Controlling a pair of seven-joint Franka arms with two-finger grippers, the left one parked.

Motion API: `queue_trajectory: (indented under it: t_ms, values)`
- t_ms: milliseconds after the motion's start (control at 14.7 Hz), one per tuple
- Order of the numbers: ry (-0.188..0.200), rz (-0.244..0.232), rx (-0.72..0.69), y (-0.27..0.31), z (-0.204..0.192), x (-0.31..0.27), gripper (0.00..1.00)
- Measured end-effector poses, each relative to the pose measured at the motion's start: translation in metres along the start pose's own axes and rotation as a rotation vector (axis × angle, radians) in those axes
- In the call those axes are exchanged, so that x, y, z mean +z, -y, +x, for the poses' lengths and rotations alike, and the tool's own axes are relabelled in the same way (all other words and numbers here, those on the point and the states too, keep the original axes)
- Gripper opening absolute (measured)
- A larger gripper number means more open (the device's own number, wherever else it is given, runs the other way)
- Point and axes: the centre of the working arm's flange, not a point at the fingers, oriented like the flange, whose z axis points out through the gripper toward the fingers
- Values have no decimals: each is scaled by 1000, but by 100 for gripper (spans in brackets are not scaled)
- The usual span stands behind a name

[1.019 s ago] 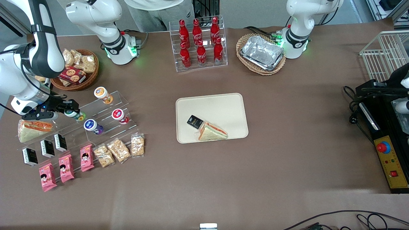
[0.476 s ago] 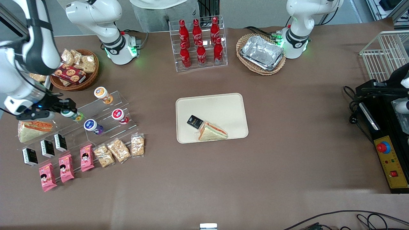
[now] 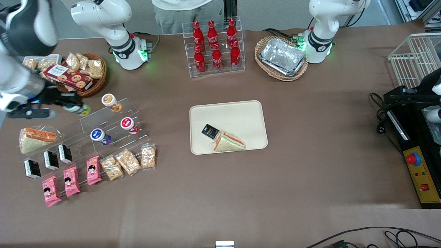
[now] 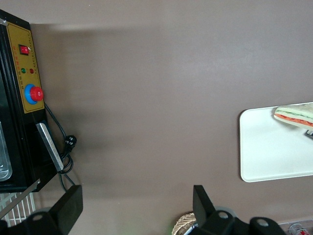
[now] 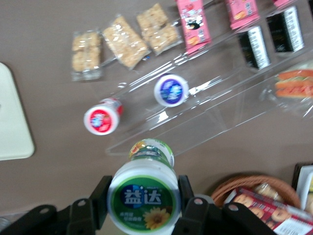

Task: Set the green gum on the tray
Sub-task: 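Lift the green gum bottle up off the rack with the right gripper, then carry the green gum bottle over the white tray beside the tissue pack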

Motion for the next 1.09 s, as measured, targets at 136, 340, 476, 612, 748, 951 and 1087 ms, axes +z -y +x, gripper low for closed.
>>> queue_trajectory:
  t_ms: [136,340,476,612,748,951,1087]
  values:
    - [-3,-13,41,63,-10,-4,59]
    - [-7,-1,107,146,-28,2,59]
    - [-30,3,153,193,-33,13,59]
    - [-58,21,201,240,-36,35,59]
    - [-77,52,236,280,-40,66,59]
    - [-96,95,267,317,-48,122,59]
    - [-105,117,277,331,-57,158,59]
